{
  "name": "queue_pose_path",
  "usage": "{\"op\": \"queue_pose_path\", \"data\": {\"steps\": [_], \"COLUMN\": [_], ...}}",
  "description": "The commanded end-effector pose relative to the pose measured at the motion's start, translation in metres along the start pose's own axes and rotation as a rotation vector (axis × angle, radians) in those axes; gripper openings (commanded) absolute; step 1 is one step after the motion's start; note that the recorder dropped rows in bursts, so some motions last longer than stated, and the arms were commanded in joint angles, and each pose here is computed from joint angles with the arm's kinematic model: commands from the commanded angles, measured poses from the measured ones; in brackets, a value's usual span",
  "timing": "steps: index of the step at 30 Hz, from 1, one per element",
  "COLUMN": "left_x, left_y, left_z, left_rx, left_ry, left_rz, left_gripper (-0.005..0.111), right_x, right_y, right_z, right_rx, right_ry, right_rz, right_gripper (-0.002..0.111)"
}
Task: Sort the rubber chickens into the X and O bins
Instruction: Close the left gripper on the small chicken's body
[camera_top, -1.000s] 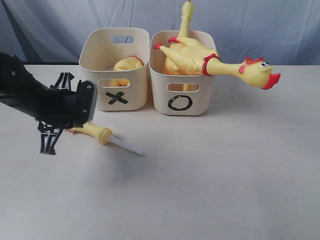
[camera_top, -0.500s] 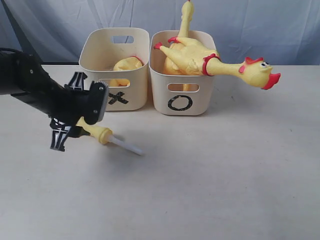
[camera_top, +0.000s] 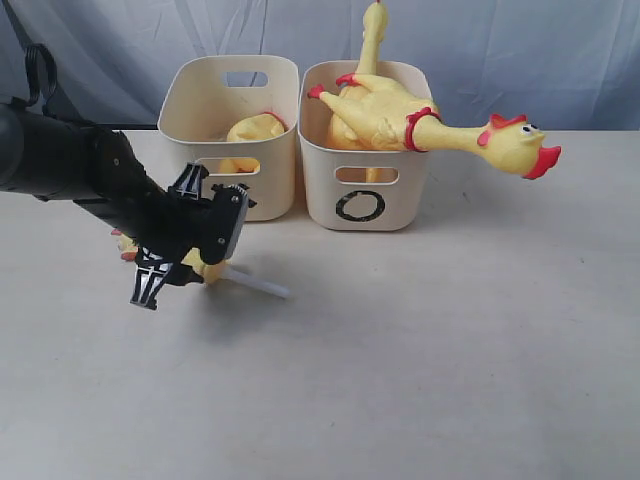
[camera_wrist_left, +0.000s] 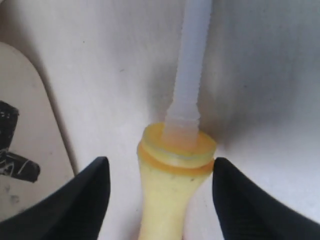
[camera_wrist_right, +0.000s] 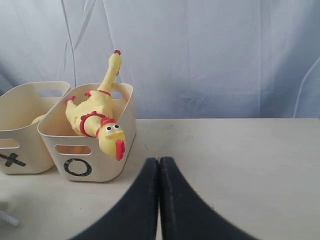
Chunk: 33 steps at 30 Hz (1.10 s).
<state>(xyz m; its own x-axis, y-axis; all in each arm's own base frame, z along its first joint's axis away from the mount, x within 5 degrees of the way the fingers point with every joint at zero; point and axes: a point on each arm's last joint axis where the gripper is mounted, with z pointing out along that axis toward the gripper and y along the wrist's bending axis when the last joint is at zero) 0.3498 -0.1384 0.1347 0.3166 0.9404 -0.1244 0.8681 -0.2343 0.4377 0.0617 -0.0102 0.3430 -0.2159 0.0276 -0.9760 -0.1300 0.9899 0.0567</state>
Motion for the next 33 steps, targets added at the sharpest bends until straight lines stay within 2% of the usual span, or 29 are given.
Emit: {"op": "queue_pose_path", "data": {"steps": [1, 6, 9, 17, 22, 29, 33], "left_x": [-0.003, -0.002, -0.002, -0.002, -0.002, -0.012, -0.019], "left_y": [-0.001, -0.005, -0.006, -0.006, -0.006, -0.003, 0.003], "left_z": [0.007, 0.015, 0.018, 0.018, 0.018, 0.002, -0.02], "left_rx": [0.032, 0.057, 0.066, 0.064, 0.063, 0.064, 0.04], "left_ry": [-0.009, -0.007, -0.006, -0.006, -0.011, -0.037, -0.055], "left_rz": [-0.006, -0.008, -0.009, -0.009, -0.024, -0.095, -0.219], "left_gripper": [0.057, 0.057, 0.051, 0.017, 0.0, 0.0, 0.0], "right_x": [0.001, 0.001, 0.001, 0.001, 0.001, 0.0, 0.0], "right_y": [-0.001, -0.001, -0.001, -0.001, -0.001, -0.001, -0.001], "right_z": [0.0, 0.0, 0.0, 0.0, 0.0, 0.0, 0.0], "right_rx": [0.004, 0.004, 0.004, 0.003, 0.003, 0.003, 0.004], "right_ry": [-0.006, -0.006, -0.006, -0.007, -0.007, -0.012, -0.014], "right_rz": [-0.01, -0.01, -0.01, -0.009, -0.009, -0.013, -0.015], "right_gripper": [0.0, 0.0, 0.0, 0.0, 0.0, 0.0, 0.0]}}
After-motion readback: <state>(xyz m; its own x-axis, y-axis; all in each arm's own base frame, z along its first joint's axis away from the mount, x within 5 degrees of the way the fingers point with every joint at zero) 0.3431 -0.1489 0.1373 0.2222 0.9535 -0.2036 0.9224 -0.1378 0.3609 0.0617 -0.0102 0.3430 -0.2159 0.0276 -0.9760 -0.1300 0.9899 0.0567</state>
